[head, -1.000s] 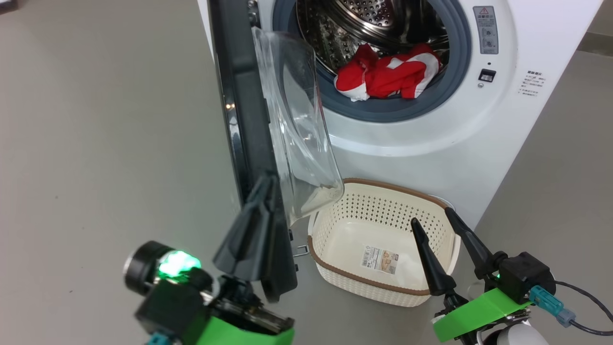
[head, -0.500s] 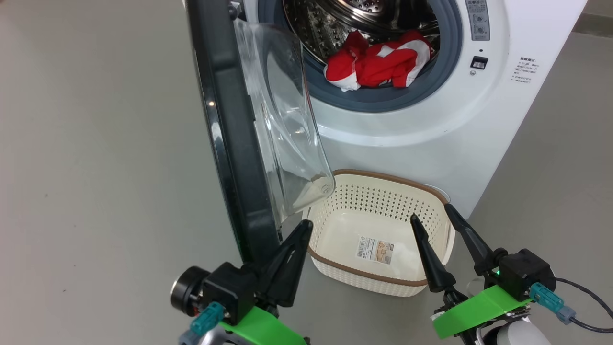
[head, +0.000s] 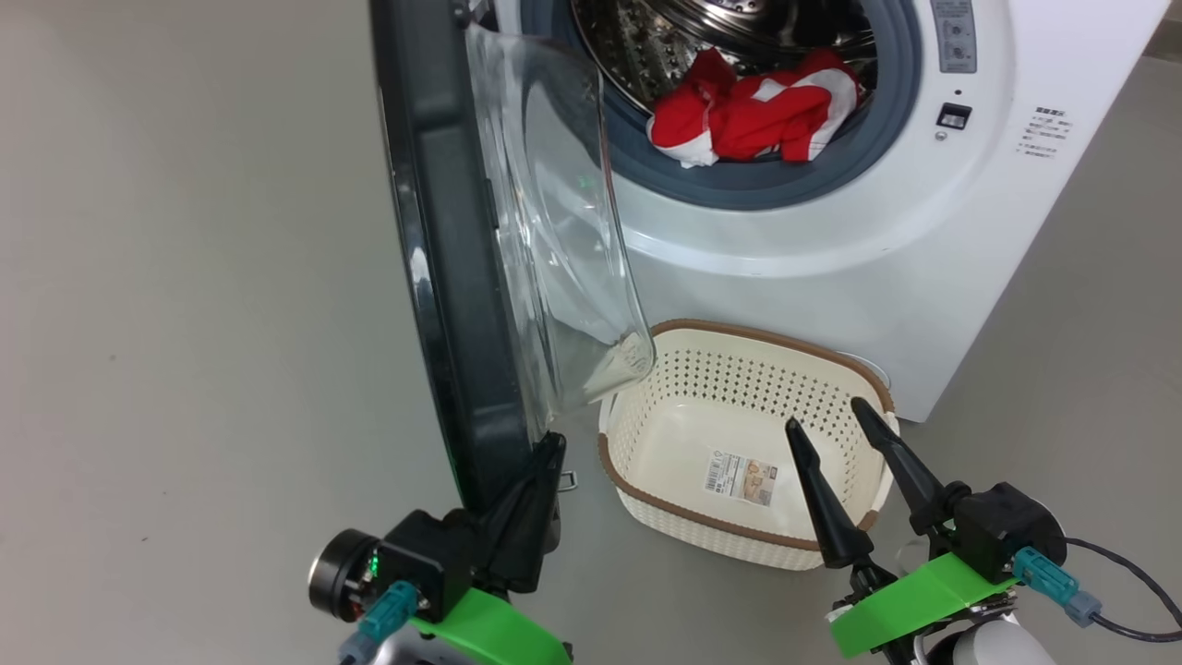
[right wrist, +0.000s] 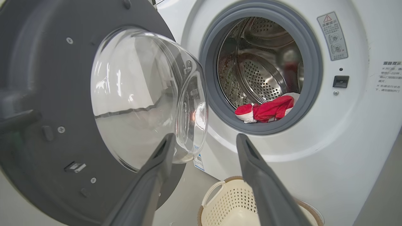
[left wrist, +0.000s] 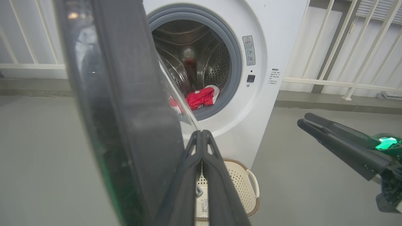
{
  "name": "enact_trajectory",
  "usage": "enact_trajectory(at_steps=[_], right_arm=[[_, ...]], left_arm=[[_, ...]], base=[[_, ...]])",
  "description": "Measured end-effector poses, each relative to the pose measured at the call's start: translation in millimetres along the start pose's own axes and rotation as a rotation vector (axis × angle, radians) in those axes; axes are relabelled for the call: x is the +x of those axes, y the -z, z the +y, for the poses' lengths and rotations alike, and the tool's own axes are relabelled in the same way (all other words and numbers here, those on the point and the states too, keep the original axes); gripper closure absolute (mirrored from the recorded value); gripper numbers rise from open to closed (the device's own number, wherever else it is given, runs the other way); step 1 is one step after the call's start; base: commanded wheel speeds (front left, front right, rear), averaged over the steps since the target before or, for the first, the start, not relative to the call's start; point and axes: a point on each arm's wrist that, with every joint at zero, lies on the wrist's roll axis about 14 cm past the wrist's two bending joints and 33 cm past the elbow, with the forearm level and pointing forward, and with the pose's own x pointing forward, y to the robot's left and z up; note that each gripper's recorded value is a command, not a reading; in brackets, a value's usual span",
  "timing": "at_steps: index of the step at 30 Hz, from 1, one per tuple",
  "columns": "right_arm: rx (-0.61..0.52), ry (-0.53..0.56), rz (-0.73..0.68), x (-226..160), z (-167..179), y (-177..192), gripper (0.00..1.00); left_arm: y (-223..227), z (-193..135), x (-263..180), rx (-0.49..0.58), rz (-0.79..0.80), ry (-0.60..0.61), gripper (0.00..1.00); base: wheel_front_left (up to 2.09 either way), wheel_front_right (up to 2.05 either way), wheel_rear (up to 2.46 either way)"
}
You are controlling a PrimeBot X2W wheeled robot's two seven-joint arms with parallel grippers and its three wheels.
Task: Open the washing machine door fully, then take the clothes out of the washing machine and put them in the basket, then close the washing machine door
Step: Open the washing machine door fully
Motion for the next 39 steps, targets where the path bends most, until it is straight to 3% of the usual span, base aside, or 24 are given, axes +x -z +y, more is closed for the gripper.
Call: enact_trajectory(at_steps=[39], right_arm=[[0.012, -0.152, 0.074, 19, 46, 29, 0.0]], left_arm=[[-6, 132, -53, 0.033, -0.02, -0.432, 1.0]], base=[[0.0, 0.0, 0.0]])
